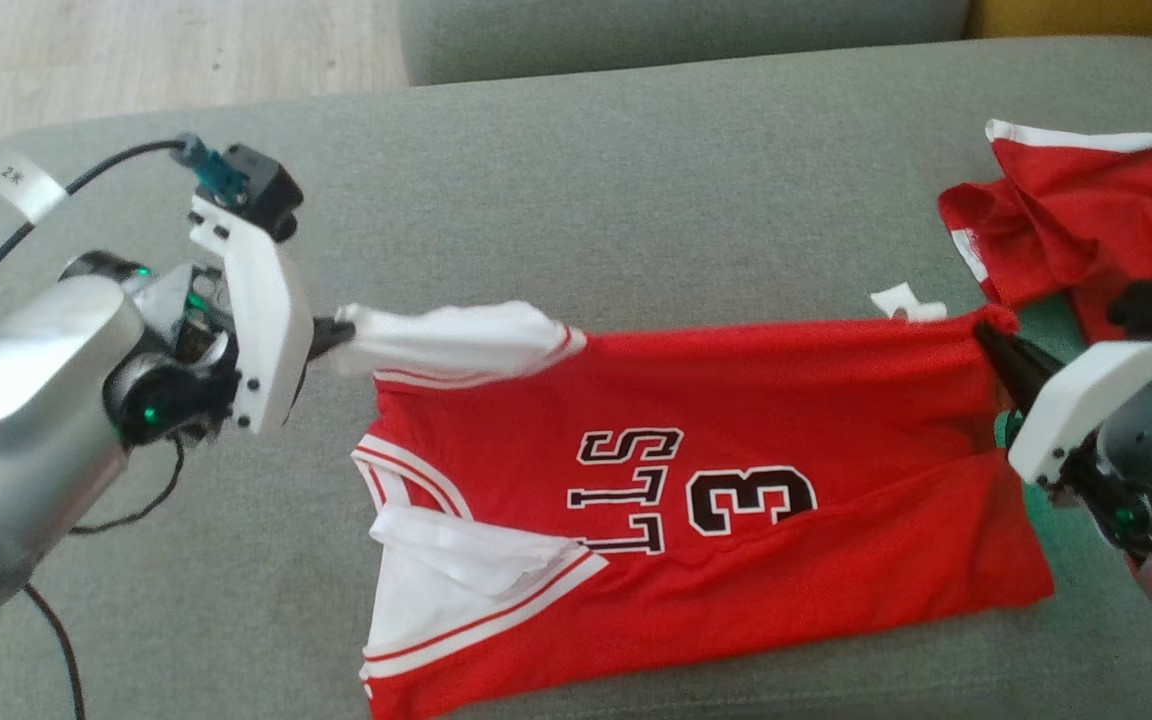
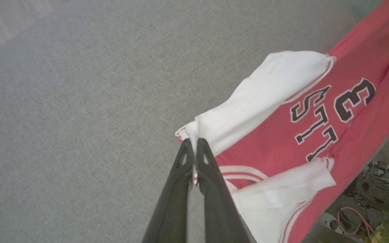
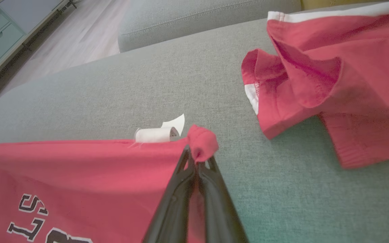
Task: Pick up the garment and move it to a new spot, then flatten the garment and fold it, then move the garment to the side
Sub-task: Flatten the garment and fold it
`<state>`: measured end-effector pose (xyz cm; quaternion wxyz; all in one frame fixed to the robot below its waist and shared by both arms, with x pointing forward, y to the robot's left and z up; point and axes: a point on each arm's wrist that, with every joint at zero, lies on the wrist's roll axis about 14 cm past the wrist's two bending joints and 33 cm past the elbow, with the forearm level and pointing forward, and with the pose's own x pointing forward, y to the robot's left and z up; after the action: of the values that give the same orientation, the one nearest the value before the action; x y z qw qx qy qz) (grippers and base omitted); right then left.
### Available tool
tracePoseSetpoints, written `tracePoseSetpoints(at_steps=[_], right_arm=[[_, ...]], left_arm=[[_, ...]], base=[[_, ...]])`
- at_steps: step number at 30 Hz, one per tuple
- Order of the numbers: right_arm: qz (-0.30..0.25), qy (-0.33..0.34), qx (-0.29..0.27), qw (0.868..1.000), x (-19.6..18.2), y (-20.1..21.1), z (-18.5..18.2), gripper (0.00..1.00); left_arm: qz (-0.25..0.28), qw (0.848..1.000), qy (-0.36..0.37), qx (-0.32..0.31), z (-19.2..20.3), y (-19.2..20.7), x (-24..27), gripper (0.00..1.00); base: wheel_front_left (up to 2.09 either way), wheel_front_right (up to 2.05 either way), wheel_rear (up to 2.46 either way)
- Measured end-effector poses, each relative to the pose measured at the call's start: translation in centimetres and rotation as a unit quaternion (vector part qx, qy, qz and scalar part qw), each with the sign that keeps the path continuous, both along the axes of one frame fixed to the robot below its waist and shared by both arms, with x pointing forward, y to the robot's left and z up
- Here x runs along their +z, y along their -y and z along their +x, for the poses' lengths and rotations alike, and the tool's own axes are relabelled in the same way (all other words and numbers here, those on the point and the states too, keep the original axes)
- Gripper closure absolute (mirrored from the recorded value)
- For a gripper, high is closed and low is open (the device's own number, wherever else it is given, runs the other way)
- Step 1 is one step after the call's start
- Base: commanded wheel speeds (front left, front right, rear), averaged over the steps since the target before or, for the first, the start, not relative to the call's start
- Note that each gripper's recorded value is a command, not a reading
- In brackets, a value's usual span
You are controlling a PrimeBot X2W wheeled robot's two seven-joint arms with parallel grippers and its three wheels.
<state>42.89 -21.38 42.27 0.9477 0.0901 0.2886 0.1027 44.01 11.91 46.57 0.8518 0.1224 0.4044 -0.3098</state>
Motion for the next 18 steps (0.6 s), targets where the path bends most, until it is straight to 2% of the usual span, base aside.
tracePoseSetpoints(at_steps=[7,18], right_arm=[[-0.024,-0.035,0.036,0.998,-1.1,-0.2,-1.9,1.00],[-0.065,-0.082,0.068,0.992,-2.2,0.4,-3.6,1.00]], left_arm=[[-0.002,0.997,-0.068,-0.026,-4.1,0.0,-0.3,1.00],[-0.008,0.981,-0.181,-0.063,-10.3,1.1,-2.3,1.00]], base=[[0.00,0.00,0.00],[0.00,0.00,0.00]])
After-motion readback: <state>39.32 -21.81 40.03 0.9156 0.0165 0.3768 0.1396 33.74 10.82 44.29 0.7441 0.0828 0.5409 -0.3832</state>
